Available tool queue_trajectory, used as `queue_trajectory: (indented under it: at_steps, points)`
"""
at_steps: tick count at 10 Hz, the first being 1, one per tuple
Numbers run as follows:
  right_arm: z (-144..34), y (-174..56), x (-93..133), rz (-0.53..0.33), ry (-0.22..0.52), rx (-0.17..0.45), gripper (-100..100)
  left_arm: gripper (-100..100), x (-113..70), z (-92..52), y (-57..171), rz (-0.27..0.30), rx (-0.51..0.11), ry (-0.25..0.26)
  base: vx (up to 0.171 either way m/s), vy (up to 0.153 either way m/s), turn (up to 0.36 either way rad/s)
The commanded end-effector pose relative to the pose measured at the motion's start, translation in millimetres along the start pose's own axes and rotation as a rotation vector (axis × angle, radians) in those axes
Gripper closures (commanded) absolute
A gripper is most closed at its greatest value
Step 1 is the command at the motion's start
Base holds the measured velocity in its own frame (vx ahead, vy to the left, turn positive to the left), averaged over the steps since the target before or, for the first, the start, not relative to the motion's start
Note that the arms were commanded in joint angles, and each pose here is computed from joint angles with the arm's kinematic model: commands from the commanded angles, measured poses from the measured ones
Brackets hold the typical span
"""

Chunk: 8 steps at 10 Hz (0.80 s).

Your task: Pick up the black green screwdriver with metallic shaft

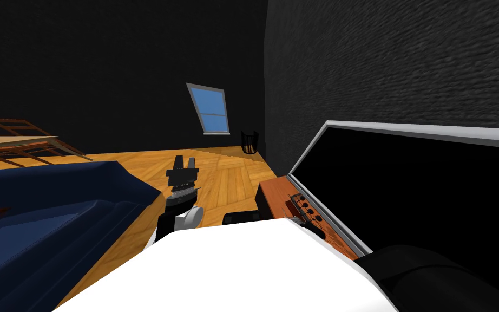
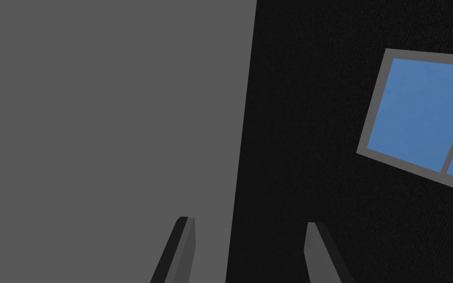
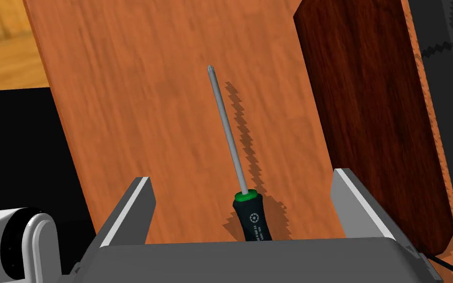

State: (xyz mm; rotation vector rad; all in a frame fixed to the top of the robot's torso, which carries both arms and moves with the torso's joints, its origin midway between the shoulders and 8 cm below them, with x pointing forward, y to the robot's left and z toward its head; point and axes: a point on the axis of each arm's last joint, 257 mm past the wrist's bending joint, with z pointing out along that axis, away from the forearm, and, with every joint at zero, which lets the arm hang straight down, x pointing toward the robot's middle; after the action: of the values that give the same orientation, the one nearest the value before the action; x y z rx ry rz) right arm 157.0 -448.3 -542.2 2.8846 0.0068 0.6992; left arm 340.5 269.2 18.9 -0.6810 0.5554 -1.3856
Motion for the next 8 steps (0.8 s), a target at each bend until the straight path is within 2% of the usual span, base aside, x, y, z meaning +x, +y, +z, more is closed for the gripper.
queue_trajectory:
  at_steps: [1,5,6,7,8]
  points:
    - [1.5,3.4,-20.3,0.059,-0.05,0.012,-100,0,0.0,0.0,0.0,0.0,0.0,0.0,0.061,0.005,-0.013]
    - [-2.9,13.2,-59.7,0.178,-0.149,0.027,-100,0,0.0,0.0,0.0,0.0,0.0,0.0,0.072,0.008,-0.012]
    - [-1.6,9.9,-51.9,0.155,-0.13,0.024,-100,0,0.0,0.0,0.0,0.0,0.0,0.0,0.032,0.001,-0.003]
    - [-2.1,9.7,-53.4,0.161,-0.135,0.026,0,0,0.0,0.0,0.0,0.0,0.0,0.0,0.006,0.0,0.001]
    - [3.9,3.5,-54.7,0.157,-0.133,0.027,-100,0,0.0,0.0,0.0,0.0,0.0,0.0,0.013,-0.023,-0.032]
